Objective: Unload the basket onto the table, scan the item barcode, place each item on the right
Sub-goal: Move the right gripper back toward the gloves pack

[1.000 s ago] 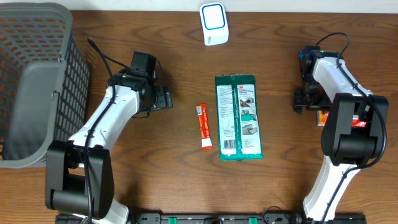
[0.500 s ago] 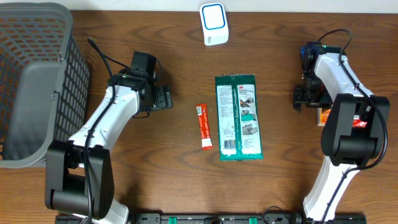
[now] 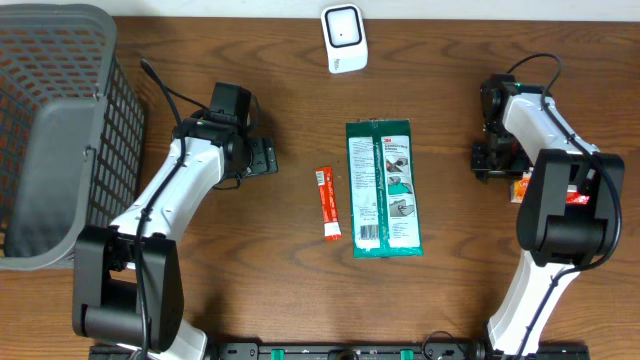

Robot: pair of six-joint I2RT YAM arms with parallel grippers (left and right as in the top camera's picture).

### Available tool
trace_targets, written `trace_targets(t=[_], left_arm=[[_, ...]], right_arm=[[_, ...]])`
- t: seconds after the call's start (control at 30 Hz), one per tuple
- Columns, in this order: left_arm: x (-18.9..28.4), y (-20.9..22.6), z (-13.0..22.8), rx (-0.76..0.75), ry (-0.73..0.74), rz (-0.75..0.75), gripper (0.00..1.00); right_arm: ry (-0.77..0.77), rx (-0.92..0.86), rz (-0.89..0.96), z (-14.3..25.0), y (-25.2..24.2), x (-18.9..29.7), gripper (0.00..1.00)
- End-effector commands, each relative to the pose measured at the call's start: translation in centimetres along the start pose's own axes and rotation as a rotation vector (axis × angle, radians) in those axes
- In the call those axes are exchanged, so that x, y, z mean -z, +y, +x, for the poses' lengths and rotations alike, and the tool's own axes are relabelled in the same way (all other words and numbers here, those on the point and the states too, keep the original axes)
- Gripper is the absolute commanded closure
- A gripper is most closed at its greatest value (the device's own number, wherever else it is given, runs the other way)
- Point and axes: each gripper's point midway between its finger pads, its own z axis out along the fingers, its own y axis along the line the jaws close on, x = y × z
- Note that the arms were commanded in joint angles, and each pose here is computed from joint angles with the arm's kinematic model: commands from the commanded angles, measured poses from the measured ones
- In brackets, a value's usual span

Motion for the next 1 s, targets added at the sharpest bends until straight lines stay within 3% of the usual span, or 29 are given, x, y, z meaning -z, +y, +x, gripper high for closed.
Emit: trace_targets(t=[0.0,0.27,0.6,0.63,0.77,0.8,0.97], left_arm=[[0.5,0.2,-0.5,0.007,-0.021,-0.013,0.13],[0.5,0.2,-0.5,0.007,-0.021,-0.013,0.13],[0.5,0.2,-0.5,0.007,-0.021,-0.012,0.14],[0.5,0.2,-0.4,0.007,-0.019,-0.009,0.23],[0.5,-0.5,-0.2,0.0,-0.004,0.029,0.89],[0.5,-0.6,-0.2,-0.007,-0.004,0.029,0.93],[0.4,-2.0,0.4,-0.046,-0.001,0.043,0.93]], right_arm=[[-0.006,-0.041,0.08,-0.1,-2.8,-0.2,0.6],[0.021,-0.113,-0.069,0.0,-1.9,-0.8,0.56],[0.052,-0.022,-0.491,0.4,5.7,1.4,0.51],[0.051,0.01,-0.535,0.6,6.7,1.9,0.5],[0.064,0.092,-0.629,1.6,9.4,3.0,0.49],[0.064,0.119,-0.658,1.9,10.0,3.2,0.49],[0.074,0.231,-0.841,3.7,12.9,4.0,0.45]])
